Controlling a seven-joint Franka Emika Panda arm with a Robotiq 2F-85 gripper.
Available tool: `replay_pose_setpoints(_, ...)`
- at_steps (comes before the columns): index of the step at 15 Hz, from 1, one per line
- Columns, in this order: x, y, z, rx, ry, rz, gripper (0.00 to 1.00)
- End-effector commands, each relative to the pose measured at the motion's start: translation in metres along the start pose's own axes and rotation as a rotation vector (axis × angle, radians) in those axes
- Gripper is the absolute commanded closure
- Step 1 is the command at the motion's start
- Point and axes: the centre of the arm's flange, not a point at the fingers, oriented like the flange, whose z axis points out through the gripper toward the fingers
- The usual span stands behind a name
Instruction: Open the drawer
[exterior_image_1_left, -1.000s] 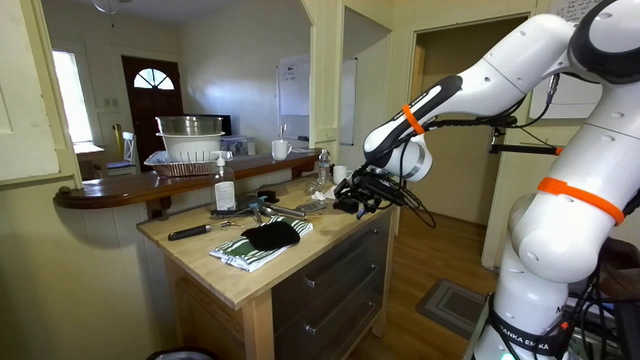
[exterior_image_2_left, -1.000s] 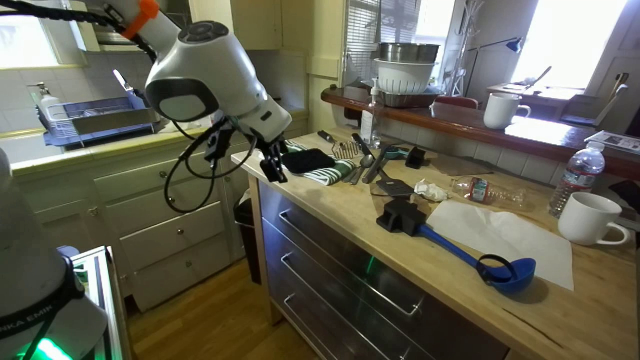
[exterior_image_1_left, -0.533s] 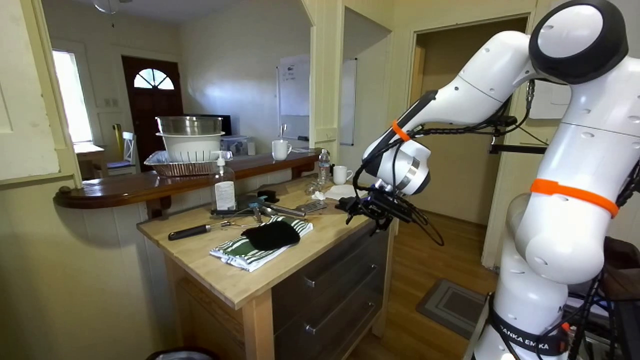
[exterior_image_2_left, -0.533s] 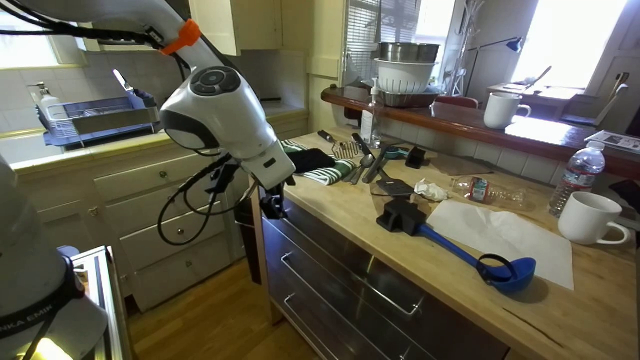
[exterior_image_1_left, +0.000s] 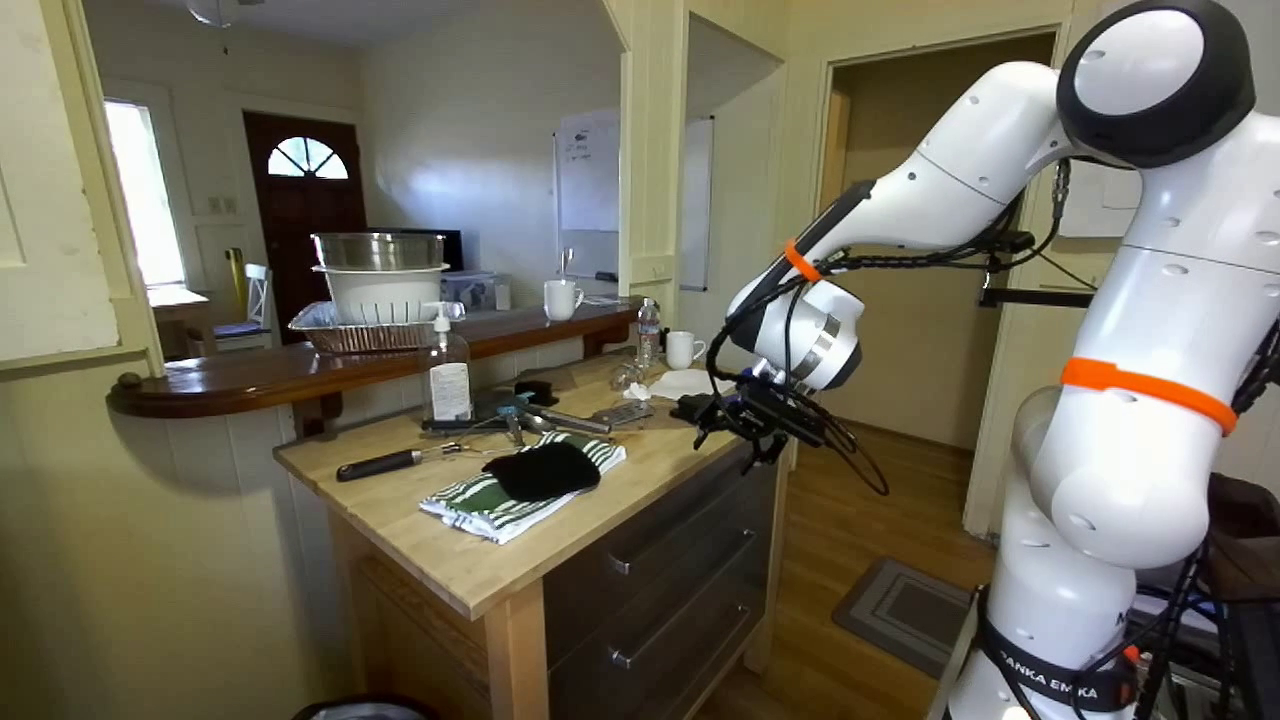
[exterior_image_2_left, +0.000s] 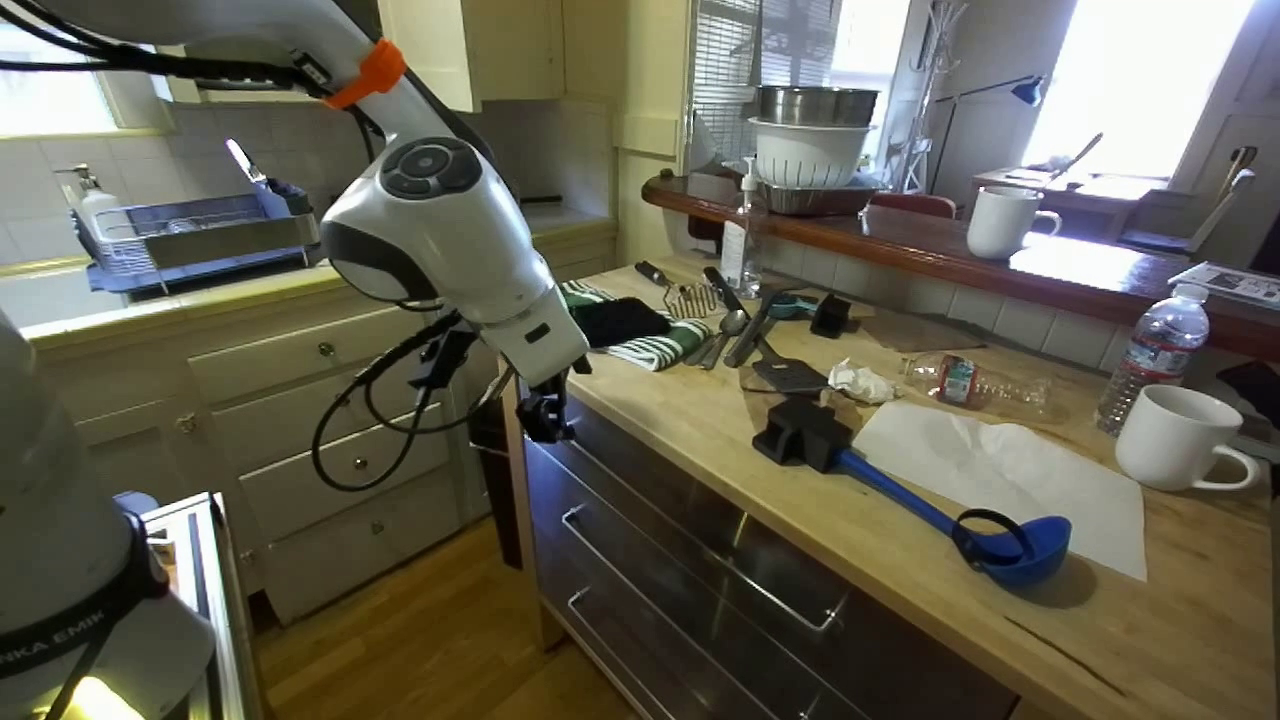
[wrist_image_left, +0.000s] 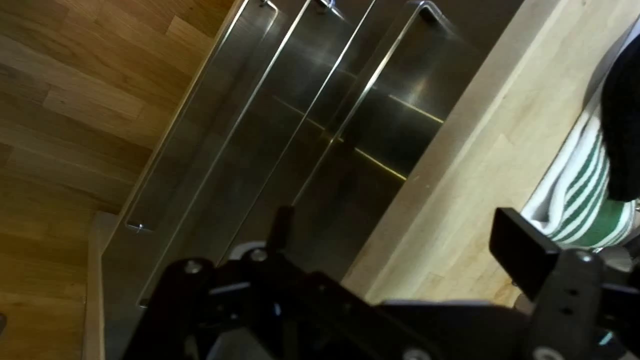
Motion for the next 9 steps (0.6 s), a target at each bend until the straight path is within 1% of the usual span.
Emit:
replay_pose_setpoints(1, 0.011, 0.043, 0.030, 0.002, -0.051, 0.116, 0.00)
replay_pose_setpoints(6, 0.030, 0.091, 0.042, 0.002, -0.025, 0.249, 0.00)
replay_pose_setpoints(9, 0.041, 0.107, 0.056, 0.020, -0.011, 0.310, 0.00)
